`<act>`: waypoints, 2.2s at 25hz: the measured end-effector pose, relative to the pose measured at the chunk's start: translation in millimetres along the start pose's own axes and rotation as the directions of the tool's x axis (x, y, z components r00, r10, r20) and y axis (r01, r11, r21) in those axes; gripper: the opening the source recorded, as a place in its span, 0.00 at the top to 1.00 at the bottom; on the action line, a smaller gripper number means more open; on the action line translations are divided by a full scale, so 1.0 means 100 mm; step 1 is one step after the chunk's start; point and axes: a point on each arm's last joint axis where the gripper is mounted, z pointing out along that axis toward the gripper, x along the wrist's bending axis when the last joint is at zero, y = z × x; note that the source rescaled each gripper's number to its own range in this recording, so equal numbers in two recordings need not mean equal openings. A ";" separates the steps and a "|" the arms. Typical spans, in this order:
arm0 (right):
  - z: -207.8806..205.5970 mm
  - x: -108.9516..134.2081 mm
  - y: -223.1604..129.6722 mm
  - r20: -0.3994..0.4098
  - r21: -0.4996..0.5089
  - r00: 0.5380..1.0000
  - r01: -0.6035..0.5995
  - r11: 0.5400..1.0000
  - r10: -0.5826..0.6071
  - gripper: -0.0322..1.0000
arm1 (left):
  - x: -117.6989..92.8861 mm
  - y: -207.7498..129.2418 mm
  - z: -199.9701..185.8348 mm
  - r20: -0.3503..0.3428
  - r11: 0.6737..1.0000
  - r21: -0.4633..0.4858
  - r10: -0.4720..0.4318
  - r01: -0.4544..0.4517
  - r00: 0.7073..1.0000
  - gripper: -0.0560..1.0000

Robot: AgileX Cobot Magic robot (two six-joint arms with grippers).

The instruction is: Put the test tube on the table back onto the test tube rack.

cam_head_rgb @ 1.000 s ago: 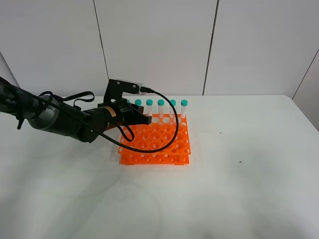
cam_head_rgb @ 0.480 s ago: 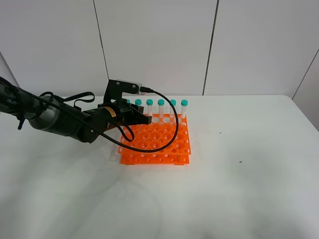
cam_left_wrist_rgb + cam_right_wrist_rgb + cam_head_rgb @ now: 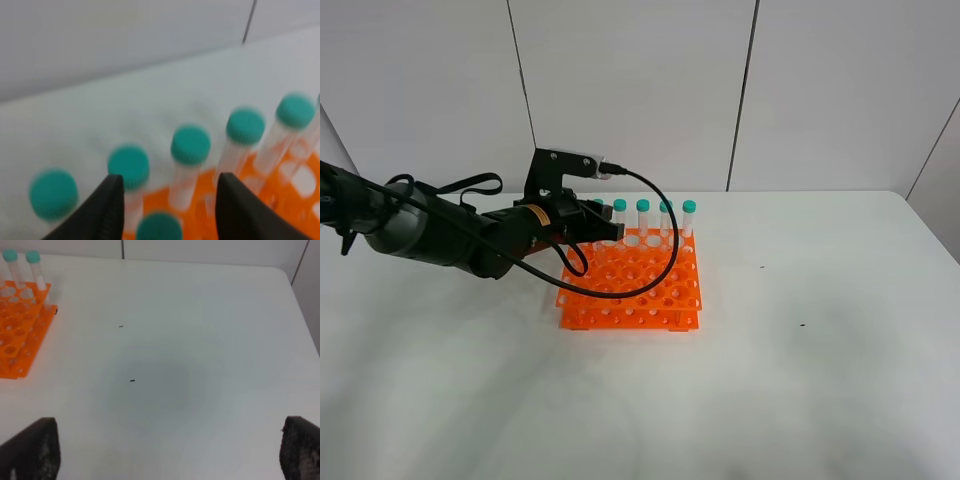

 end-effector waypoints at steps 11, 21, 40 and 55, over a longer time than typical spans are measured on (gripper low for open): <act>0.00 0.00 0.00 0.000 0.000 1.000 0.000 1.000 0.000 0.02 | -0.05 0.69 -0.55 0.017 0.992 -0.122 0.027 -0.024 0.999 0.46; 0.00 0.00 0.00 0.000 0.000 1.000 0.000 1.000 0.000 0.02 | -0.06 0.99 -0.88 0.009 0.982 0.181 0.052 -0.053 0.999 0.04; 0.00 0.00 0.00 0.000 0.000 1.000 0.000 1.000 0.000 0.02 | 0.98 1.16 -0.53 -0.209 0.641 0.737 -0.089 0.217 0.974 0.00; 0.00 0.00 0.00 0.000 0.000 1.000 0.000 1.000 0.000 0.02 | 1.61 1.08 -1.35 -0.408 0.548 0.724 -0.148 0.418 0.901 0.00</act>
